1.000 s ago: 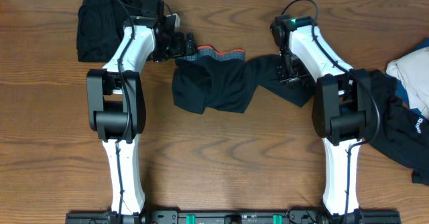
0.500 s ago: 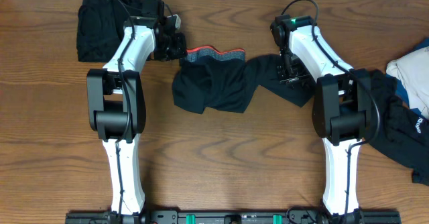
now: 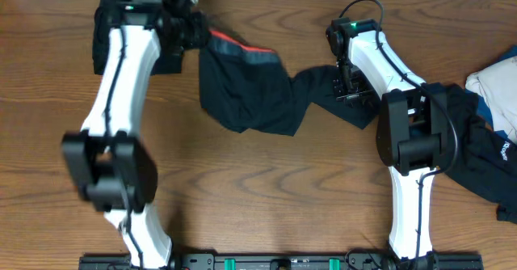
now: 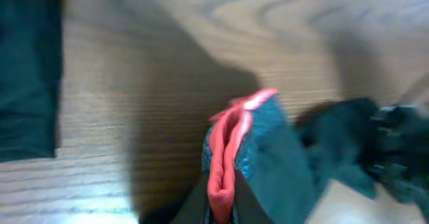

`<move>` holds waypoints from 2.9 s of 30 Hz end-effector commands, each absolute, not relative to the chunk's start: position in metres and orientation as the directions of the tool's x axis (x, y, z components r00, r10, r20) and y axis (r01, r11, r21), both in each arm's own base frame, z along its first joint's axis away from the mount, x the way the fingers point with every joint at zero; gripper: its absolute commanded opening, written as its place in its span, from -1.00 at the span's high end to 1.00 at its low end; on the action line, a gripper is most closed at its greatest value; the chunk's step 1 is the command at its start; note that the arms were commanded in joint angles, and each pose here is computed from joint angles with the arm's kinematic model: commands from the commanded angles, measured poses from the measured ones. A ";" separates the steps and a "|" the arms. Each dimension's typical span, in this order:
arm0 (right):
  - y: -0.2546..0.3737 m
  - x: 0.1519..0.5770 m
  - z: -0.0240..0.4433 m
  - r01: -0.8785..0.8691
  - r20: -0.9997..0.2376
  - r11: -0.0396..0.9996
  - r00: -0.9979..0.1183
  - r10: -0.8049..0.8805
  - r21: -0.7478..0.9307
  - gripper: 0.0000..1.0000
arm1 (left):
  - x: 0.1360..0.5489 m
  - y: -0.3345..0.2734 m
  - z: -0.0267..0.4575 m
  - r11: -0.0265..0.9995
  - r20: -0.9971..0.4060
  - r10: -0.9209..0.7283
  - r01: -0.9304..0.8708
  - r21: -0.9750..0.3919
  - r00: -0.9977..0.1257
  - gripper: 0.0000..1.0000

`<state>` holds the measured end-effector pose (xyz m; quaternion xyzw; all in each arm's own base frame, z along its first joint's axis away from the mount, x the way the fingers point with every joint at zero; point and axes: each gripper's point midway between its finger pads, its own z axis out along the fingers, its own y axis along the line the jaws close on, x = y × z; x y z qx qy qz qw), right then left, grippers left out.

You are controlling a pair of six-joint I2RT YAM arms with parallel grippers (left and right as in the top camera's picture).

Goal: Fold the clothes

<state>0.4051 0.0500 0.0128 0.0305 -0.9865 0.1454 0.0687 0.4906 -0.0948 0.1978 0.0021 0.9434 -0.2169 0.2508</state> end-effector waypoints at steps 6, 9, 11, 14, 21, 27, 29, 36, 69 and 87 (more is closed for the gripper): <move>0.066 0.411 0.036 -0.044 0.082 0.977 -0.996 -0.027 -0.210 0.32 | 0.449 -0.094 0.288 0.901 -0.613 -0.066 0.217 -0.375 -0.787 0.88; 0.088 0.417 0.060 -0.030 0.011 0.997 -1.000 -0.030 -0.076 0.11 | 0.434 -0.093 0.307 0.903 -0.641 -0.052 0.238 -0.357 -0.766 0.88; 0.114 0.422 0.082 -0.078 -0.052 0.994 -0.996 -0.074 0.077 -0.12 | 0.427 -0.090 0.313 0.909 -0.645 -0.053 0.231 -0.347 -0.763 0.88; 0.170 0.426 0.123 -0.271 -0.190 0.886 -0.958 -0.213 0.375 -0.48 | 0.420 -0.084 0.310 0.922 -0.628 -0.052 0.203 -0.329 -0.776 0.89; 0.219 0.441 0.154 -0.500 -0.410 0.690 -0.858 -0.310 0.523 -0.98 | 0.407 -0.084 0.299 0.924 -0.572 -0.043 0.186 -0.336 -0.819 0.88; 0.253 0.438 0.148 -0.664 -0.532 0.489 -0.747 -0.399 0.566 -0.98 | 0.390 -0.092 0.305 0.902 -0.563 -0.007 0.238 -0.361 -0.826 0.88; 0.261 0.442 0.145 -0.679 -0.555 0.456 -0.733 -0.392 0.575 -0.98 | 0.385 -0.093 0.310 0.898 -0.567 -0.007 0.244 -0.365 -0.824 0.88; 0.283 0.444 0.126 -0.684 -0.575 0.340 -0.728 -0.373 0.645 -0.98 | 0.366 -0.092 0.333 0.896 -0.607 -0.008 0.264 -0.358 -0.795 0.88; 0.302 0.437 0.089 -0.553 -0.413 0.492 -0.832 -0.371 0.672 -0.98 | 0.352 -0.086 0.334 0.909 -0.597 0.003 0.251 -0.332 -0.802 0.87; 0.262 0.409 0.209 -0.504 -0.510 0.851 -0.776 -0.370 0.149 -0.98 | 0.406 -0.002 0.365 0.952 -0.750 -0.304 -0.213 -0.219 -0.588 0.88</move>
